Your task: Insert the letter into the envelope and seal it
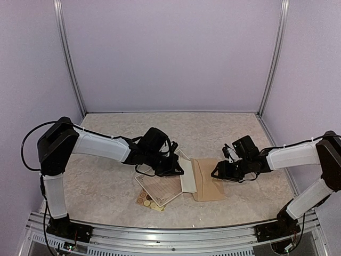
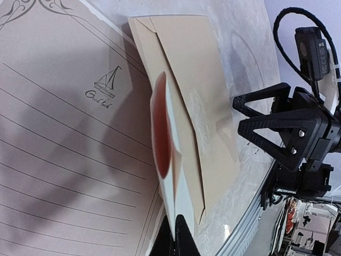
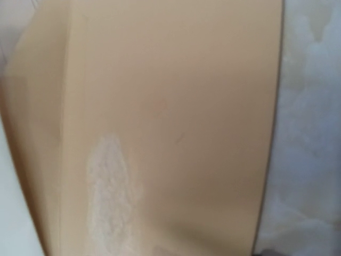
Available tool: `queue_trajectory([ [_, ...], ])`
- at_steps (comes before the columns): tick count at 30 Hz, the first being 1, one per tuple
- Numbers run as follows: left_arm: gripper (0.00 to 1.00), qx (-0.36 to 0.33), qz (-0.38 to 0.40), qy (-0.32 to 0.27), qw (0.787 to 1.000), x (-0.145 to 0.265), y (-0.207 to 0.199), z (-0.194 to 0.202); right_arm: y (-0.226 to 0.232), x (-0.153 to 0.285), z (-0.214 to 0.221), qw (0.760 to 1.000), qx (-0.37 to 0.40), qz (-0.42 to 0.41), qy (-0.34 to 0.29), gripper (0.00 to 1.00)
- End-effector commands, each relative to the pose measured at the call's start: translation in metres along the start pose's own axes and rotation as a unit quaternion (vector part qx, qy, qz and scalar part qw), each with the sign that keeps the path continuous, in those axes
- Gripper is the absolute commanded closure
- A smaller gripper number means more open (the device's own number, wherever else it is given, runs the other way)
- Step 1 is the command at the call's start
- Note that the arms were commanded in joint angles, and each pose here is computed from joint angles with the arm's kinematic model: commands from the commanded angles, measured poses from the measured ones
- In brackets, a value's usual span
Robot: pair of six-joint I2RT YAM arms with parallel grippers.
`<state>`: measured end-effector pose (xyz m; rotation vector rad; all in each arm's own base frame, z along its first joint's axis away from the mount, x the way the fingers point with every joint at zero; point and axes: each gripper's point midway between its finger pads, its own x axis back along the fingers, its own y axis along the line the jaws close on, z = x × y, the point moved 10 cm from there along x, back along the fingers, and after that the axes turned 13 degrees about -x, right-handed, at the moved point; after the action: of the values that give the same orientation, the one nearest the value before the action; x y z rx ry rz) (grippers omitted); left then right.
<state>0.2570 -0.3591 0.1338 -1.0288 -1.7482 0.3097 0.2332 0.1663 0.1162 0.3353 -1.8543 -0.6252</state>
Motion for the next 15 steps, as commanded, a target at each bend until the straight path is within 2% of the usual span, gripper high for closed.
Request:
queue_trajectory([
  [1, 1.00, 0.001, 0.002, 0.004, 1.000, -0.009, 0.008, -0.001, -0.003, -0.004, 0.000, 1.000, -0.002, -0.007, 0.002, 0.40],
  [15, 1.00, 0.002, -0.001, 0.031, 1.000, -0.025, 0.018, -0.001, -0.001, -0.018, 0.008, 1.000, 0.002, -0.015, 0.027, 0.41],
])
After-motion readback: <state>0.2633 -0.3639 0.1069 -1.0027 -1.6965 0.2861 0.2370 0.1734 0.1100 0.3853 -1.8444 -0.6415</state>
